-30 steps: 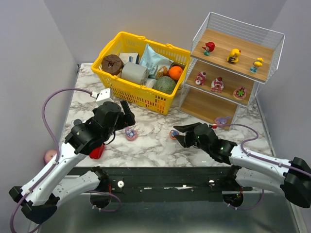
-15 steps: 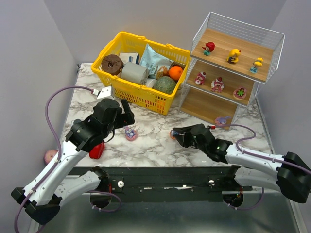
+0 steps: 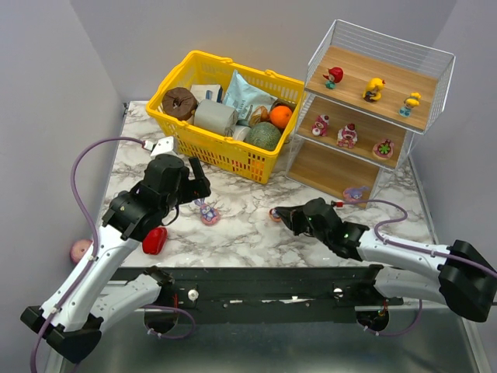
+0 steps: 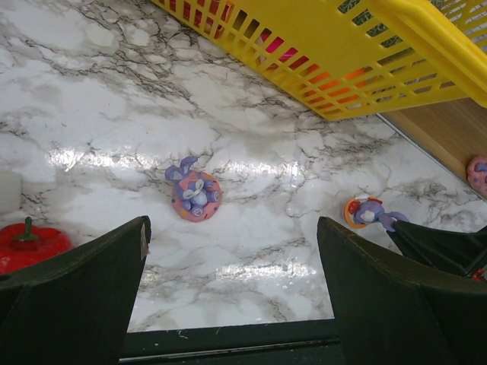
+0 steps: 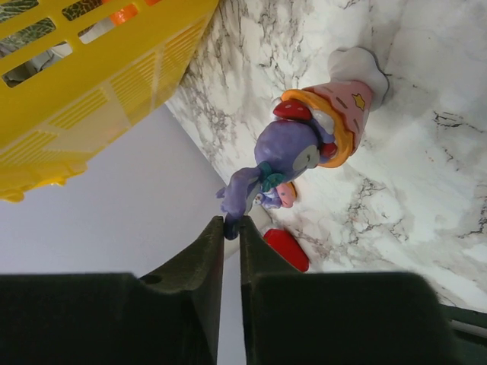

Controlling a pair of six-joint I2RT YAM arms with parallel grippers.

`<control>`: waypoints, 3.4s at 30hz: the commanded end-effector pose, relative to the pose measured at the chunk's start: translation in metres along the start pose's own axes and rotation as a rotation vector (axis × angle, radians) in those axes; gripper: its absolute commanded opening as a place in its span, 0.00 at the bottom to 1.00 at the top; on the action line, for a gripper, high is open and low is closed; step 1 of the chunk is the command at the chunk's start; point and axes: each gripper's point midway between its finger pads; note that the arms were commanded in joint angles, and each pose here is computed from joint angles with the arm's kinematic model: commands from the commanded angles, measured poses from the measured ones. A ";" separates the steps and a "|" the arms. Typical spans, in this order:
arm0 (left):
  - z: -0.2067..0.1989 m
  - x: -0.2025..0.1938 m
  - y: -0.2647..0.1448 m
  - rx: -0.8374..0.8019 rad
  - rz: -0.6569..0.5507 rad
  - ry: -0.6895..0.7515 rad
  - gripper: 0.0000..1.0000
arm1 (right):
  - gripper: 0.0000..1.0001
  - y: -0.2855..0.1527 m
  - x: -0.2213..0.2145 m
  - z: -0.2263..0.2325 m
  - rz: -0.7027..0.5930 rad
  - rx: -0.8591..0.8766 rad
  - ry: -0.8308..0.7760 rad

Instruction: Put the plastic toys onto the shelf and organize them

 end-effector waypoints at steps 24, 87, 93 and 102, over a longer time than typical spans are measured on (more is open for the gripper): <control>-0.003 0.006 -0.006 -0.045 0.021 0.033 0.99 | 0.00 -0.009 0.054 0.033 -0.284 0.049 0.445; 0.005 0.009 0.003 0.027 0.022 0.041 0.99 | 0.01 0.040 0.151 0.109 -0.561 0.365 0.812; 0.006 0.010 0.004 0.038 0.021 0.040 0.99 | 0.02 0.042 0.153 0.108 -0.550 0.362 0.823; 0.009 0.008 0.005 0.053 0.025 0.032 0.99 | 0.02 0.041 0.148 0.111 -0.511 0.335 0.835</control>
Point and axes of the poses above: each gripper's point midway between its finger pads, its own y axis out along the fingers, its own z axis along the line the jaws close on, x = y × z, and after that the axes turned 10 degrees about -y, right-handed
